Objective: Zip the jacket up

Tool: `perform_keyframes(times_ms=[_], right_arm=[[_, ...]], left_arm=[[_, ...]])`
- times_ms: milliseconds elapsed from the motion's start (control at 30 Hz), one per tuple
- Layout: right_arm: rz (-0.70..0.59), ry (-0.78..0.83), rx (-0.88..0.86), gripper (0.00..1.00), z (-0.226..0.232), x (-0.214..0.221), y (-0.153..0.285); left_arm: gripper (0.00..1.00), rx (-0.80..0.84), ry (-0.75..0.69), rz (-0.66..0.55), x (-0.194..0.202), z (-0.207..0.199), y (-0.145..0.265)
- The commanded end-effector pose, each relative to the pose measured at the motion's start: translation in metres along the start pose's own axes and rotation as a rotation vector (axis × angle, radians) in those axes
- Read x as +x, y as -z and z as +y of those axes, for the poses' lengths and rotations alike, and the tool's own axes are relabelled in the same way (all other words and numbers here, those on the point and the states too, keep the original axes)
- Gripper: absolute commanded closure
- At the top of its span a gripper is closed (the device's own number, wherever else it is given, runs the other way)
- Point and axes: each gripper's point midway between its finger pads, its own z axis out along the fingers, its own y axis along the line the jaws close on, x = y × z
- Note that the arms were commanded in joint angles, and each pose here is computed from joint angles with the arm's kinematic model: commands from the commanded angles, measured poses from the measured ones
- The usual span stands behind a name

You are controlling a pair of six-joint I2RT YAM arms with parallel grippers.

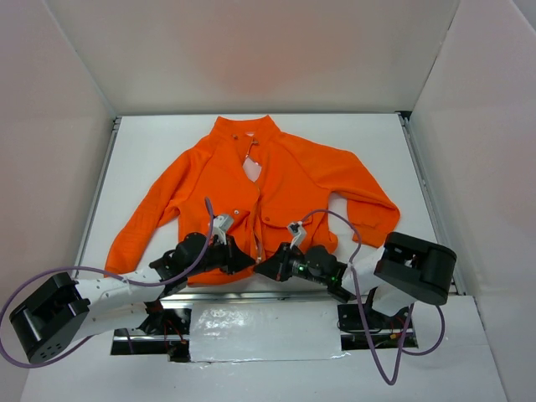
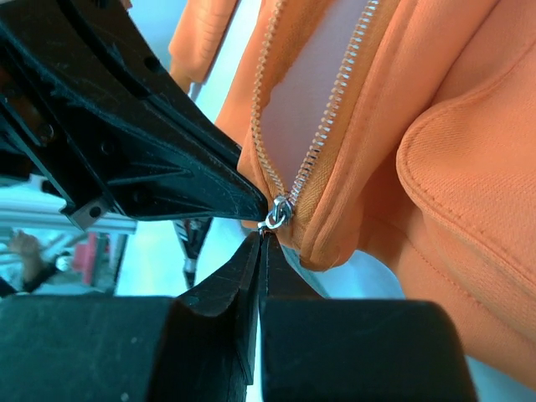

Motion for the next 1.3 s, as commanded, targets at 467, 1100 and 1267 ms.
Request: perform_keyframes(times_ms=[467, 1100, 1267], right_arm=[[0.04, -0.483, -0.075, 1.0, 0.029, -0.032, -0.004], [0.051, -0.931, -0.005, 1.0, 0.012, -0.05, -0.009], [0.045, -0.983, -0.062, 1.0, 0.013, -0.056, -0.013]], left_arm=[[1.0, 0.069, -0.084, -0.037, -0.001, -0.007, 0.001], [1.0, 0.044, -0.077, -0.017, 0.007, 0.001, -0.001], [1.0, 0.065, -0.078, -0.011, 0.008, -0.004, -0.001]])
